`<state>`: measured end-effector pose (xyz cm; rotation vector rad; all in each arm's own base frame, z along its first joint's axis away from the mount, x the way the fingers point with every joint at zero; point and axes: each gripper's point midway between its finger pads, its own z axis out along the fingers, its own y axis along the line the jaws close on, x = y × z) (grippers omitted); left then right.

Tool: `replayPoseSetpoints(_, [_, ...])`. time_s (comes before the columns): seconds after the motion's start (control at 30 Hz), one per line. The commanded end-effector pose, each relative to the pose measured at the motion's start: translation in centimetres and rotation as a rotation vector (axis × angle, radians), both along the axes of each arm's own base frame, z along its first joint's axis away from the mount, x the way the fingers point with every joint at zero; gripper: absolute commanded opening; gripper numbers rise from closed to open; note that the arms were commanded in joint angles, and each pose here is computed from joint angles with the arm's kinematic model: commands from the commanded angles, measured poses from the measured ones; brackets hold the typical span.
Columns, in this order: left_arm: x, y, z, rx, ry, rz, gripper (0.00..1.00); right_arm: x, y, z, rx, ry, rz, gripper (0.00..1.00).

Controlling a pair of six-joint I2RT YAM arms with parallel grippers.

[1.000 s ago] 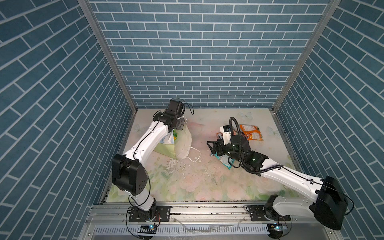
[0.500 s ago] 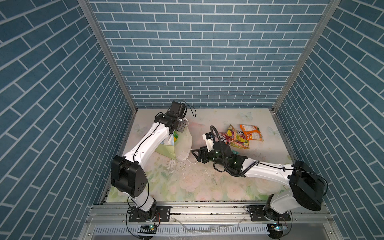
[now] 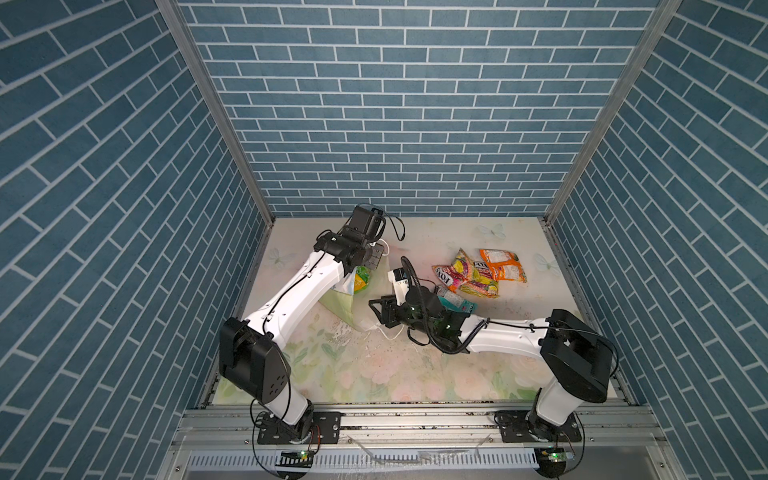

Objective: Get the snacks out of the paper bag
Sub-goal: 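Move the right gripper back over the bag's opening while the left gripper tilts the bag, then lower the right gripper into the bag toward the yellow and green chip packets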

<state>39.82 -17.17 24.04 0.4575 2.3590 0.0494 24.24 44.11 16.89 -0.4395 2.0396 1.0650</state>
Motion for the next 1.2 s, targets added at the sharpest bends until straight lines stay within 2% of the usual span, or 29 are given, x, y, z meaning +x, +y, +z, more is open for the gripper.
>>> replayPoseSetpoints(0.0, [-0.5, -0.6, 0.7, -0.044, -0.003, -0.006, 0.00, 0.9, 0.4, 0.4, 0.029, -0.010, -0.044, 0.45])
replayPoseSetpoints(0.63, [-1.3, -1.4, 1.5, -0.125, 0.015, -0.005, 0.00, 2.2, 1.4, -1.4, -0.001, 0.022, -0.074, 0.41])
replayPoseSetpoints(0.83, [-1.6, -1.6, 1.8, -0.148, 0.015, -0.005, 0.00, 4.0, 1.0, -2.1, -0.016, 0.026, -0.119, 0.37])
replayPoseSetpoints(1.17, [-2.3, -2.6, 1.9, -0.181, 0.030, -0.032, 0.00, 6.3, 1.5, -2.6, -0.057, -0.002, -0.144, 0.36])
